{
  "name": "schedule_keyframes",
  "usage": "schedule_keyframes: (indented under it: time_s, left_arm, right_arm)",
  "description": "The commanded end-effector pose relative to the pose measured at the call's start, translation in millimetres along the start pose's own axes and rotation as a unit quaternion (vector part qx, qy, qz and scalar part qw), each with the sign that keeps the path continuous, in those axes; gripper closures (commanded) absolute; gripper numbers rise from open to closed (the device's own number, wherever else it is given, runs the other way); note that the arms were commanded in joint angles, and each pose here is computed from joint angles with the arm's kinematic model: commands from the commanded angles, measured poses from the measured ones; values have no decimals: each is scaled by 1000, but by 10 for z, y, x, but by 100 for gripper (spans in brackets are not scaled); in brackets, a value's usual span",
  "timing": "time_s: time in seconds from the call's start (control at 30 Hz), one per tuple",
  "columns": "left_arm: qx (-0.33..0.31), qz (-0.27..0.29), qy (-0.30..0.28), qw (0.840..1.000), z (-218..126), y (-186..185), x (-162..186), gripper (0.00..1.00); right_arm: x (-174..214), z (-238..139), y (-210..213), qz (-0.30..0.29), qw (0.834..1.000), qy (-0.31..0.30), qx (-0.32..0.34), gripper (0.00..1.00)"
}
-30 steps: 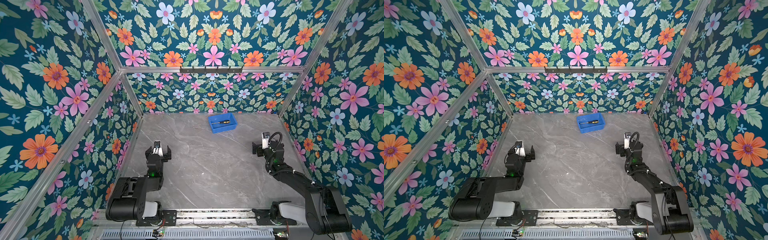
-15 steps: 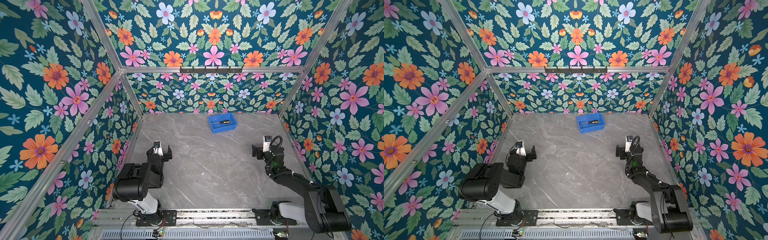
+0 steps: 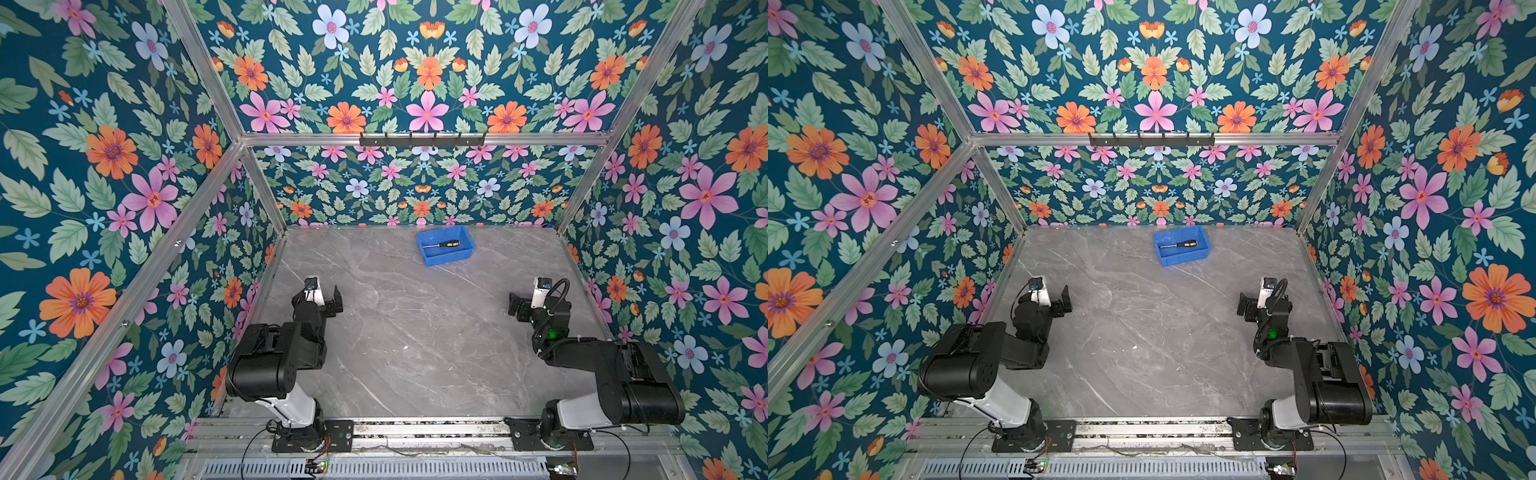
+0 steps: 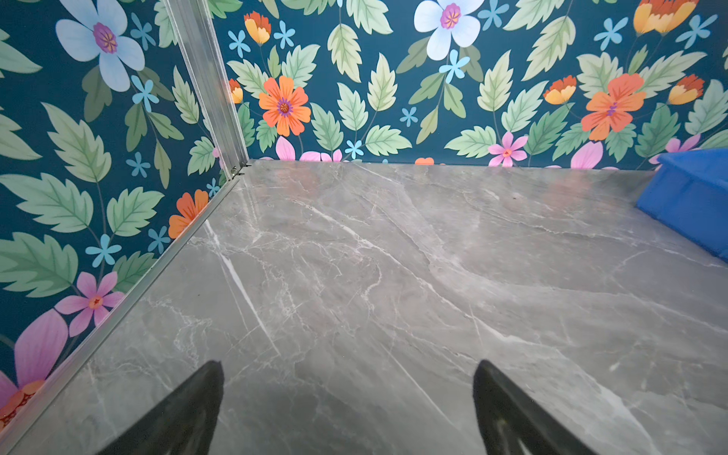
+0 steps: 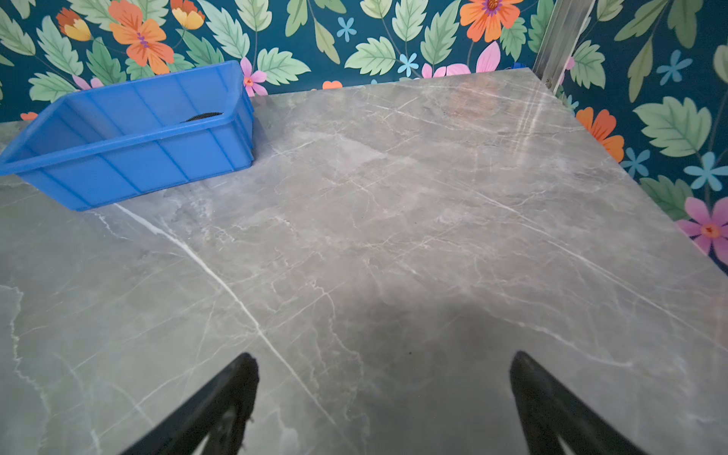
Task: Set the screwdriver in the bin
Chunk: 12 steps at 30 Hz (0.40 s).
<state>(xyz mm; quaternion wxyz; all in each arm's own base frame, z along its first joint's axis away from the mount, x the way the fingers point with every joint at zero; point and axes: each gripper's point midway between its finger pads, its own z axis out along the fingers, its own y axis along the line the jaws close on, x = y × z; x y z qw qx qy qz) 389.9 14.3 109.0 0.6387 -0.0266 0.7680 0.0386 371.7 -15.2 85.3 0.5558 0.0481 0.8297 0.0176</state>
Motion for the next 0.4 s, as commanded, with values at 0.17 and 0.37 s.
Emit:
schedule_keyframes:
  time_s: [0.17, 0.37]
  left_arm:
    - [-3, -2, -5, 1000, 14, 11, -30, 0]
    - [-4, -2, -7, 1000, 2, 15, -39, 0]
  right_arm:
    - [-109, -5, 25, 6, 1000, -19, -6, 1]
    - [-111, -4, 27, 6, 1000, -20, -6, 1]
